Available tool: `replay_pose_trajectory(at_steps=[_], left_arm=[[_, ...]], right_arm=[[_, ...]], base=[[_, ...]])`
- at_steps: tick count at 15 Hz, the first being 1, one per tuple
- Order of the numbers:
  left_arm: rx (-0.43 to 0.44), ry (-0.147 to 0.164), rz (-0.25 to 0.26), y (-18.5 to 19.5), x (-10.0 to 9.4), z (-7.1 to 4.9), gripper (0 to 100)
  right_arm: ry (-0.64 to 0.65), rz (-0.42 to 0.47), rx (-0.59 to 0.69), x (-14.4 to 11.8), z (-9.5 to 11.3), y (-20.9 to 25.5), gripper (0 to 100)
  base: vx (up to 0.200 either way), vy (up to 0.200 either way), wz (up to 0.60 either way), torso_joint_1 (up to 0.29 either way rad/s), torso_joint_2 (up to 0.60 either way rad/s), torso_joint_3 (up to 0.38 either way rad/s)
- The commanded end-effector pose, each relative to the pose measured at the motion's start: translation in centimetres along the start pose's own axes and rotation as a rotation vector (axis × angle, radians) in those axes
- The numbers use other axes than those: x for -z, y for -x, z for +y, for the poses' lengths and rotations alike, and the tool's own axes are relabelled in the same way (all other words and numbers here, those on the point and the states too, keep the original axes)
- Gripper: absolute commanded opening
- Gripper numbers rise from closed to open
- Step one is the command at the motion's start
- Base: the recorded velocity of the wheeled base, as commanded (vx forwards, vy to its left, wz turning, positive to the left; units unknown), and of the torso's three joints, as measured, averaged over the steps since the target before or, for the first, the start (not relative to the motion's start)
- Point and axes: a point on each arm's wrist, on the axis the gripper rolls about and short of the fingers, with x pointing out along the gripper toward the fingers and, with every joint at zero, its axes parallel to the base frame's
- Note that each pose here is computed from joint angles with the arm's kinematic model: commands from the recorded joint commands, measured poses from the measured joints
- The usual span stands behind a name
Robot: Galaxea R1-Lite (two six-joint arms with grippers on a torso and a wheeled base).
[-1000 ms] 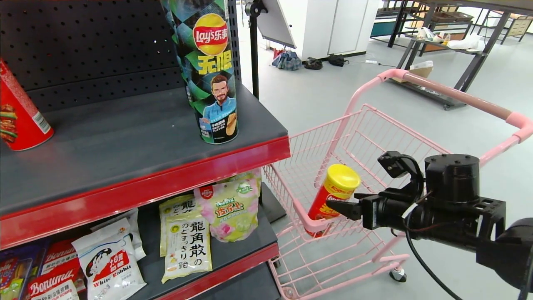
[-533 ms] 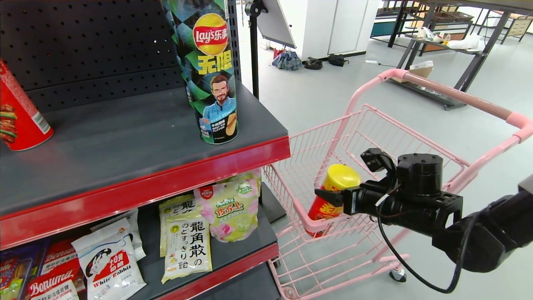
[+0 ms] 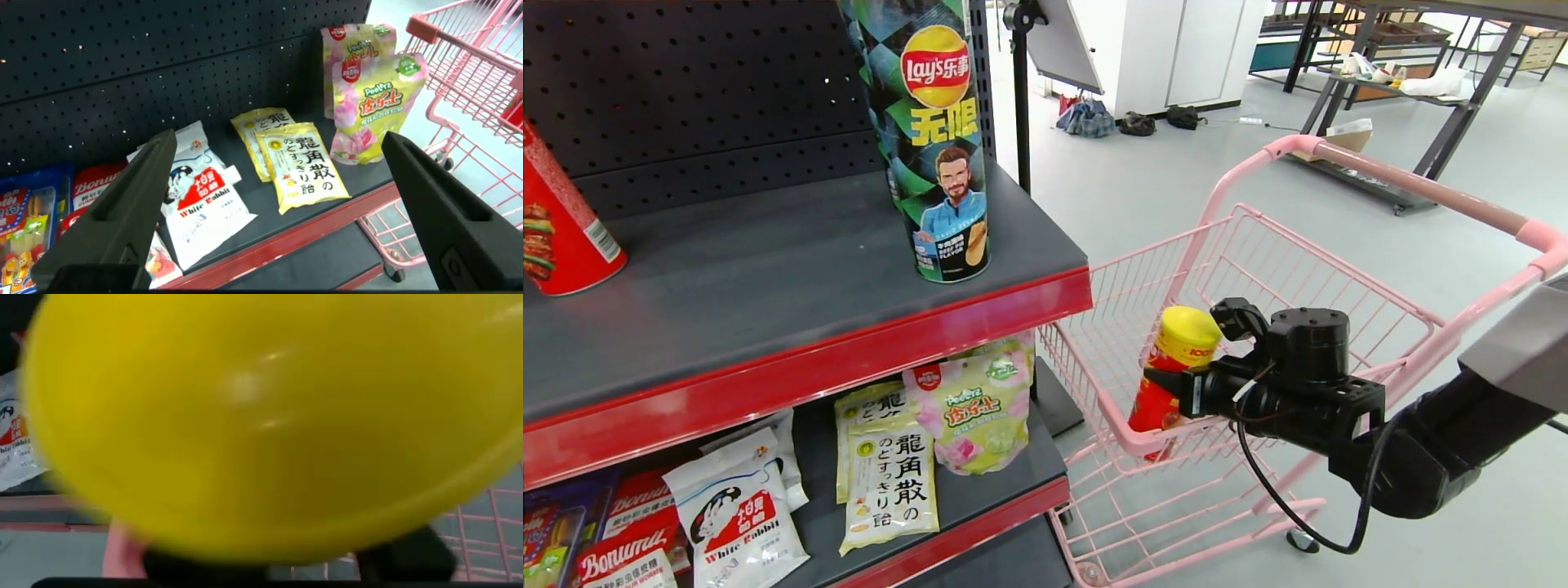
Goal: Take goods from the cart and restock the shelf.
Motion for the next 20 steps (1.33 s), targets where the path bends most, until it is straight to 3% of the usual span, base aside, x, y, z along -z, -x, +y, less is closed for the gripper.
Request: replay_pose_trajectory(at_steps=[1, 3, 5, 7, 9, 10, 12, 13, 15, 17, 20], left_arm=[[0.0, 0.0, 0.001, 0.0, 0.0, 0.0, 100], [0.0, 0.0, 0.001, 0.0, 0.0, 0.0, 100], [0.0, 0.0, 0.001, 0.0, 0.0, 0.0, 100], [0.0, 0.0, 0.001, 0.0, 0.0, 0.0, 100], [0.0, 0.0, 0.001, 0.0, 0.0, 0.0, 100], [0.0, 0.0, 0.001, 0.0, 0.0, 0.0, 100], [0.0, 0.0, 0.001, 0.0, 0.0, 0.0, 100], [0.0, 0.0, 0.001, 0.0, 0.0, 0.0, 100], [0.0, 0.0, 0.001, 0.0, 0.0, 0.0, 100], [-0.002, 0.0, 0.001, 0.0, 0.0, 0.0, 100], [0.0, 0.0, 0.001, 0.0, 0.0, 0.0, 100]], right_arm=[[0.013, -0.011, -0.004, -0.4, 0.2, 0.4, 0], [0.043, -0.059, -0.012, -1.9, 0.7, 1.4, 0], [0.099, -0.127, -0.013, -5.3, 1.6, 4.0, 0], [0.135, -0.202, 0.015, -10.3, 2.1, 8.0, 0], [0.163, -0.258, 0.08, -14.1, 2.6, 12.5, 0], [0.184, -0.258, 0.245, -15.3, 3.4, 17.5, 0], [0.192, -0.183, 0.275, -13.8, 4.8, 23.2, 0], [0.178, -0.138, 0.295, -11.0, 5.4, 27.6, 0], [0.178, -0.165, 0.37, -6.5, 5.6, 32.3, 0], [0.154, -0.153, 0.465, -2.6, 5.7, 34.8, 0], [0.14, -0.146, 0.503, 0.2, 6.2, 36.5, 0]], base=[[0.0, 0.0, 0.0, 0.0, 0.0, 0.0], [0.0, 0.0, 0.0, 0.0, 0.0, 0.0], [0.0, 0.0, 0.0, 0.0, 0.0, 0.0], [0.0, 0.0, 0.0, 0.0, 0.0, 0.0], [0.0, 0.0, 0.0, 0.0, 0.0, 0.0], [0.0, 0.0, 0.0, 0.0, 0.0, 0.0], [0.0, 0.0, 0.0, 0.0, 0.0, 0.0], [0.0, 0.0, 0.0, 0.0, 0.0, 0.0], [0.0, 0.0, 0.0, 0.0, 0.0, 0.0], [0.0, 0.0, 0.0, 0.0, 0.0, 0.0], [0.0, 0.0, 0.0, 0.0, 0.0, 0.0]])
